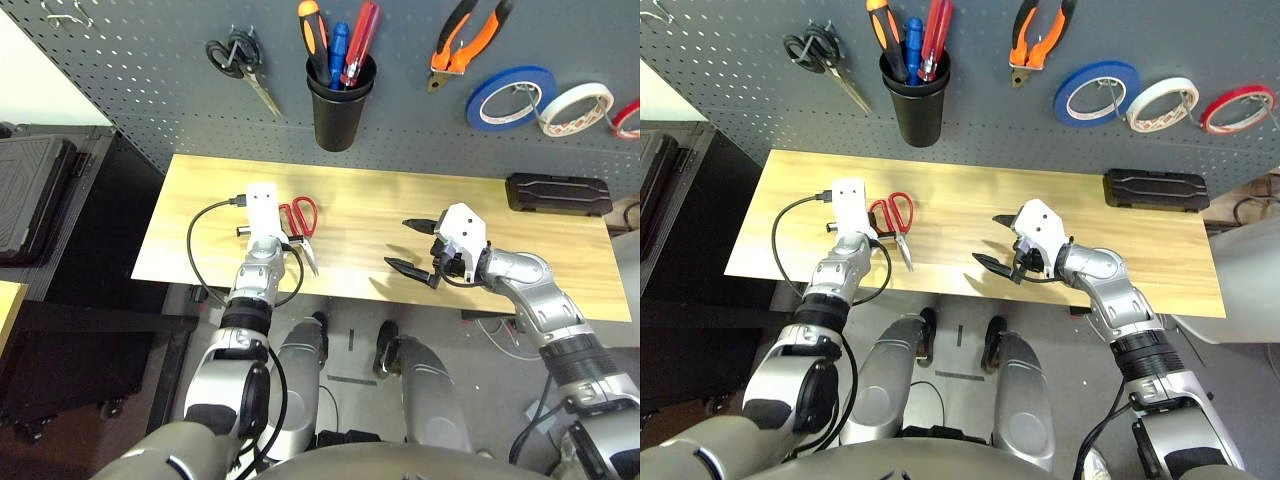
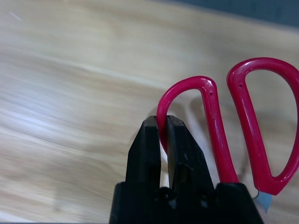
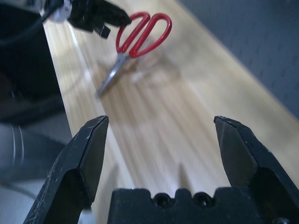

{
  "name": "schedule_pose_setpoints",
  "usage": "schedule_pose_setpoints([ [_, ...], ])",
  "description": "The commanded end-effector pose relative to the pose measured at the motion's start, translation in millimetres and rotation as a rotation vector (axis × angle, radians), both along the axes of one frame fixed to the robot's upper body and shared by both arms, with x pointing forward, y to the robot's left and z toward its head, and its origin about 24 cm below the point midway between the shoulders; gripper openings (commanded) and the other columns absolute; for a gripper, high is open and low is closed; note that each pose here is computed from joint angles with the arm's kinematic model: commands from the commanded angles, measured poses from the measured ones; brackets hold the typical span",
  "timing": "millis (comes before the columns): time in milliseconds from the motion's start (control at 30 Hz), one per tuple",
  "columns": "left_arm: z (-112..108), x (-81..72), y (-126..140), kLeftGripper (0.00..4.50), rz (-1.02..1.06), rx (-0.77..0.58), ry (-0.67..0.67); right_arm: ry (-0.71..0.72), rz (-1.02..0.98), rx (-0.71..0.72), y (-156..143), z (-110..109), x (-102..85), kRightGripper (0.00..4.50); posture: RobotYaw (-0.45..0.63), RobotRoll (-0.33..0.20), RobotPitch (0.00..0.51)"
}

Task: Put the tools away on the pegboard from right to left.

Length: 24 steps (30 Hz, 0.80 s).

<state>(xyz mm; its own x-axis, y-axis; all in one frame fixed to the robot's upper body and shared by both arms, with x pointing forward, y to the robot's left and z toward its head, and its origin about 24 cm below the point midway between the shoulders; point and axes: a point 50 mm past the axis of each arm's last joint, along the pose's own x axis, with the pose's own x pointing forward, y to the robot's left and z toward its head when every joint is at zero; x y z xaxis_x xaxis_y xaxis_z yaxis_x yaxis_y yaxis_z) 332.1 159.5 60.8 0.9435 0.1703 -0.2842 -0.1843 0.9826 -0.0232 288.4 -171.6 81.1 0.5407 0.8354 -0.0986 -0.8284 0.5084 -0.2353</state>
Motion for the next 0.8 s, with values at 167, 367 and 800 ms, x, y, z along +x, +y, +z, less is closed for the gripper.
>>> schedule_pose_setpoints([
  [167, 20.2, -21.5, 12.1, 0.03, 0.039, -0.051, -0.098, -0.132, 0.041, 0.230, -12.8, 24.3, -5.0, 4.50, 0.34, 0.000, 0.216],
  [367, 43.3, -29.3, 23.2, 0.03, 0.051, -0.065, -0.210, -0.226, 0.086, 0.320, -23.3, 41.6, -8.8, 4.50, 0.36, 0.000, 0.204],
  [800, 84.2, -24.8, 42.5, 0.03, 0.067, -0.079, -0.376, -0.378, 0.113, 0.387, -26.4, 72.9, -11.1, 4.50, 0.33, 0.000, 0.192],
])
